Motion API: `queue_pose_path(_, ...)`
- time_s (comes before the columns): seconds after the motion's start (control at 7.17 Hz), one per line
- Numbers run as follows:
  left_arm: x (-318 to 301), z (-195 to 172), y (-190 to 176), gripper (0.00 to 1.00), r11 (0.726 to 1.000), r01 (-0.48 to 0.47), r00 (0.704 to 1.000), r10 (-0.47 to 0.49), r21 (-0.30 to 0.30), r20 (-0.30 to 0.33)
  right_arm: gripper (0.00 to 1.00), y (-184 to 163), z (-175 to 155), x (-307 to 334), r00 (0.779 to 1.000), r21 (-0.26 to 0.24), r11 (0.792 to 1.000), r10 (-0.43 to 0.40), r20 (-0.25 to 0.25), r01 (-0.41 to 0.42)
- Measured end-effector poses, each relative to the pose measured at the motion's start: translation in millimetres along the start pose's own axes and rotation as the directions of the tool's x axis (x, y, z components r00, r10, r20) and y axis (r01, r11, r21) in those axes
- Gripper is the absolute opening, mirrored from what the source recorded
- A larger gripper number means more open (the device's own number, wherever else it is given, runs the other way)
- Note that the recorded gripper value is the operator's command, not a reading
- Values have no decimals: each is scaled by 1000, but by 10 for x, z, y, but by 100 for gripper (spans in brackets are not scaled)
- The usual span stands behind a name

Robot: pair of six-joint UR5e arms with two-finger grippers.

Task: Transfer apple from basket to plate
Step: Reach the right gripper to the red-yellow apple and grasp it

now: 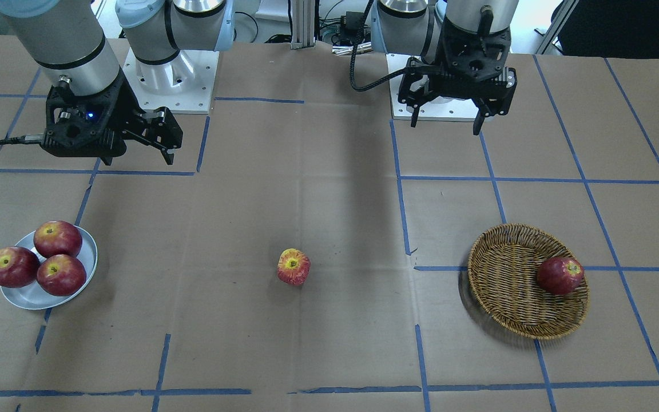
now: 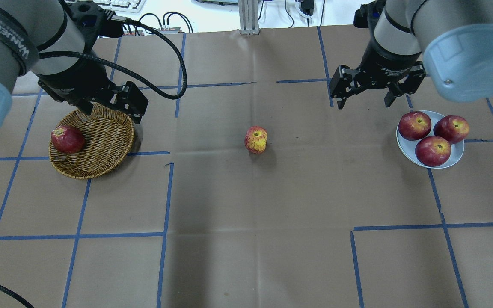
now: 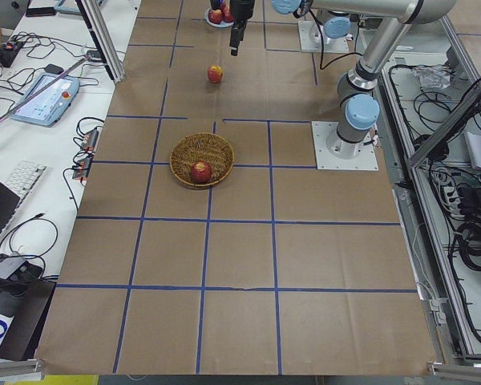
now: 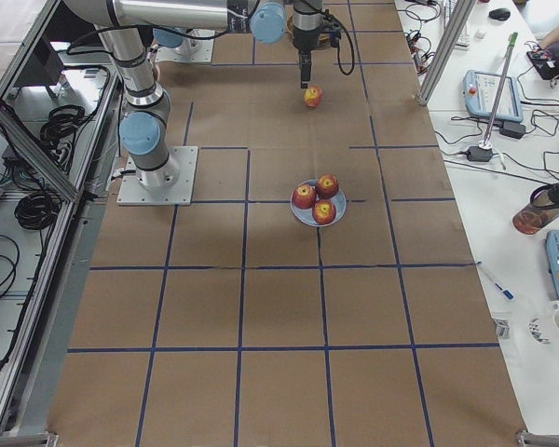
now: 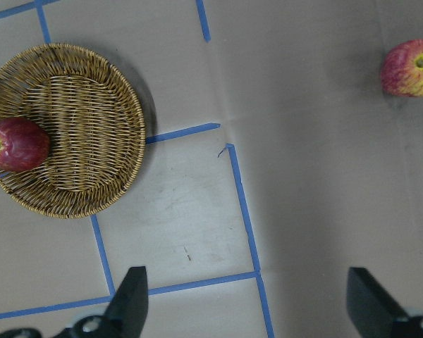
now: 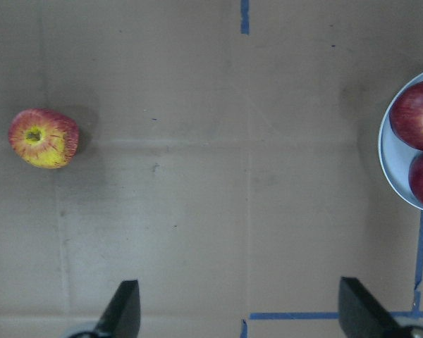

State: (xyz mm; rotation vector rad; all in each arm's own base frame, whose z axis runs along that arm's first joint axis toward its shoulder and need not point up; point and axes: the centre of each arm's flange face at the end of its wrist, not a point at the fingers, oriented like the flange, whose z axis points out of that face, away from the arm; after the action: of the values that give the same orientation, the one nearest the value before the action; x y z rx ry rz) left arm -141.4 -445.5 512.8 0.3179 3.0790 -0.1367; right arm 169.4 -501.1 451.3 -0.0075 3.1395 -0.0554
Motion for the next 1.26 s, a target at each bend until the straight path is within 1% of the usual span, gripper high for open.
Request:
queue_pose_path(0.14,-35,8,4,99,1000,3,1000,-3,-1,-7,100,-54,67,-368,1000,15,1000,-10,-1,10)
queue_pose_path(0.42,-46,76,16,99,1000,3,1000,-3,-11,-11,100,-237,354,-1053,1000,24,1000,8,-1,-8)
queue_pose_path(0.56,-44,127,24,99,1000,2,1000,-2,-16,-12,100,-294,585,-1368,1000,26,999,29,1,-29)
queue_pose_path(0.7,-45,154,30,99,1000,2,1000,-2,-18,-12,100,-344,862,-1648,999,38,999,36,8,-36)
queue_pose_path(0.84,-52,165,32,99,1000,3,1000,-3,-19,-12,100,-384,1140,-1855,999,49,998,30,12,-31)
queue_pose_path(1.12,-79,173,31,99,1000,9,1000,-9,-19,-13,100,-355,1579,-2008,1000,44,999,17,13,-18)
queue_pose_path(1.26,-87,176,31,99,1000,11,1000,-11,-20,-14,100,-315,1742,-2007,1000,64,998,14,21,-15)
